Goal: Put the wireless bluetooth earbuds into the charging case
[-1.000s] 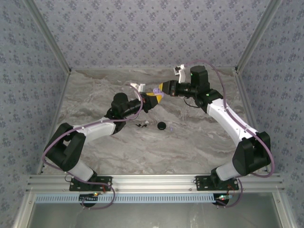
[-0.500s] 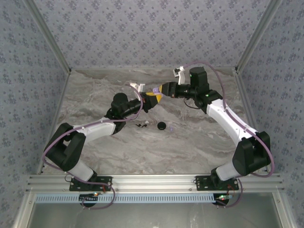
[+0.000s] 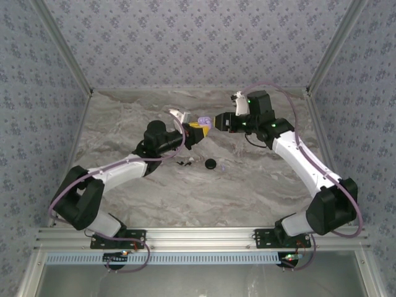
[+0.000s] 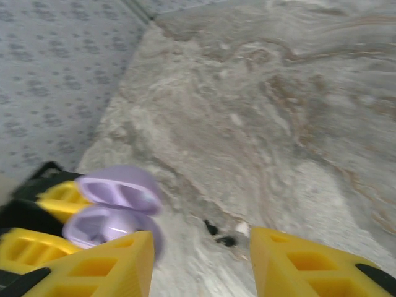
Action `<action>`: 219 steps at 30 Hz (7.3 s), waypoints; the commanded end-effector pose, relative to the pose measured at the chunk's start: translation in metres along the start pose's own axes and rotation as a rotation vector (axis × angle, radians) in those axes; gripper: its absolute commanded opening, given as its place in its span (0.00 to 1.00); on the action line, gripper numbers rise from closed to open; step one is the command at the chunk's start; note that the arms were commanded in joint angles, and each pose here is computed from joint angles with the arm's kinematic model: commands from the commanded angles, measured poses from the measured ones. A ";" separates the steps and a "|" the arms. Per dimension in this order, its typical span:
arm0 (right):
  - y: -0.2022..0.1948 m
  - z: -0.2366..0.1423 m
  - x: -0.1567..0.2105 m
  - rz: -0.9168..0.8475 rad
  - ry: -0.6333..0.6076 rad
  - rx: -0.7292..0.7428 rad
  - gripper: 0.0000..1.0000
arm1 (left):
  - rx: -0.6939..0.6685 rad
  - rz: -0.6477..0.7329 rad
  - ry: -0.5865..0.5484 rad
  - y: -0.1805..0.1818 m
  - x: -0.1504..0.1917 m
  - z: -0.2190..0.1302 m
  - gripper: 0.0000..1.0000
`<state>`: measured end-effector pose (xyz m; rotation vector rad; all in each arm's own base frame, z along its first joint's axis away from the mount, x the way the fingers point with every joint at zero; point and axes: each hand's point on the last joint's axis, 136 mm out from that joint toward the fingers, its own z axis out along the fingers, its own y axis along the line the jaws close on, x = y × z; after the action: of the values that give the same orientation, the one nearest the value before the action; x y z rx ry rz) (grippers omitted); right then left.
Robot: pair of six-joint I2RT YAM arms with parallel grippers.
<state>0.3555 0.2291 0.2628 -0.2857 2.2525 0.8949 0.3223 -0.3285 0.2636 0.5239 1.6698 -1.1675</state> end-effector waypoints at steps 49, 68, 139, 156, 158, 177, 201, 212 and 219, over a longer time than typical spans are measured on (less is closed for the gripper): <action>-0.119 0.081 0.198 -0.073 0.607 0.469 0.35 | -0.207 0.210 0.146 0.004 0.000 -0.048 0.10; -0.141 0.078 0.200 -0.093 0.646 0.610 0.22 | -0.209 0.216 0.143 0.005 -0.001 -0.048 0.10; -0.140 0.087 0.151 -0.075 0.631 0.513 0.09 | -0.213 0.217 0.153 0.007 0.001 -0.047 0.10; -0.141 0.117 0.163 -0.008 0.649 0.464 0.07 | -0.215 0.214 0.161 0.008 0.006 -0.047 0.10; -0.137 0.122 0.160 0.000 0.639 0.442 0.07 | -0.216 0.214 0.162 0.008 0.006 -0.047 0.10; -0.132 0.153 0.131 0.043 0.584 0.424 0.08 | -0.219 0.217 0.164 0.009 0.008 -0.048 0.09; -0.135 0.138 0.103 0.004 0.560 0.477 0.29 | -0.217 0.224 0.152 0.007 0.002 -0.050 0.09; -0.145 0.143 0.111 0.015 0.608 0.509 0.33 | -0.218 0.224 0.156 0.007 0.004 -0.051 0.10; -0.151 0.146 0.115 0.017 0.626 0.532 0.34 | -0.220 0.224 0.158 0.008 0.004 -0.050 0.09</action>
<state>0.4103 0.2275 0.0328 -0.3301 2.9392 0.2337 0.3041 -0.2824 0.2430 0.6477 1.8442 -0.7953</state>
